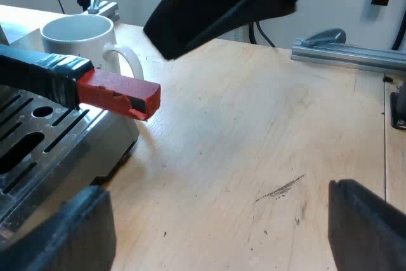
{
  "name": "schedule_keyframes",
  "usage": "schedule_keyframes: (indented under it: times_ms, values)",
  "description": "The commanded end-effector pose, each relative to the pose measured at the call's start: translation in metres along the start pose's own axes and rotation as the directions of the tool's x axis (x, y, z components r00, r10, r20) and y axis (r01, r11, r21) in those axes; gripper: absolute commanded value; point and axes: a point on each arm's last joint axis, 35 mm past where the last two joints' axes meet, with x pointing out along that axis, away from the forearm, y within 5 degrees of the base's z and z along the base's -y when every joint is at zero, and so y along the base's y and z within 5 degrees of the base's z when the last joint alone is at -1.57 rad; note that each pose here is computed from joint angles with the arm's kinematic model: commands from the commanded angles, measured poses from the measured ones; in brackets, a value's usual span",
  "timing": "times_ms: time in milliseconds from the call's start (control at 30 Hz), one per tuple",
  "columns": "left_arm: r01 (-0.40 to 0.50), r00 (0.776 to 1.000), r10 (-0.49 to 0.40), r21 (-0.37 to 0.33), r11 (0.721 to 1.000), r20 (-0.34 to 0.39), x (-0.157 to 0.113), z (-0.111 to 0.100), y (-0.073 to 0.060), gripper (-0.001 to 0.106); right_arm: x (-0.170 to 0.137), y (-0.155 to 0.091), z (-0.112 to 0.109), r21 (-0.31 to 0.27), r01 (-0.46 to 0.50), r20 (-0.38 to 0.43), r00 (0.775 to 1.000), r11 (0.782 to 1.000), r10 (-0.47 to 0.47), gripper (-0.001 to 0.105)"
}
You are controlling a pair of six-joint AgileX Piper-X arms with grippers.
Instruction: Grind coffee beans and then tamp
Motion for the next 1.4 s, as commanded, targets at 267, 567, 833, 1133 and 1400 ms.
schedule_keyframes:
  times_ms: [267, 567, 833, 1133, 1400]
  values:
    - [0.016, 1.0, -0.016, 0.017, 1.0, 0.016, 0.0, 0.005, -0.002, 0.071, 0.02, 0.021, 0.015, -0.018, -0.029, -0.073, 0.997, 0.999, 0.027, 0.071]
    - [0.025, 1.0, -0.025, 0.017, 1.0, 0.015, 0.0, 0.004, -0.002, 0.071, 0.053, 0.018, 0.012, 0.008, -0.047, -0.162, 0.986, 0.999, 0.048, 0.071]
    - [0.032, 0.999, -0.032, 0.017, 0.999, 0.014, 0.0, 0.004, -0.002, 0.071, 0.072, 0.02, 0.015, -0.024, -0.072, -0.141, 0.988, 0.997, 0.068, 0.071]
    - [0.032, 0.999, -0.032, 0.017, 0.999, 0.014, 0.0, 0.004, -0.002, 0.071, 0.086, 0.023, 0.008, -0.016, -0.069, -0.131, 0.989, 0.997, 0.067, 0.071]
    - [0.034, 0.999, -0.034, 0.017, 0.999, 0.014, 0.0, 0.004, -0.002, 0.071, 0.091, 0.021, -0.003, -0.016, -0.069, -0.131, 0.989, 0.997, 0.067, 0.071]
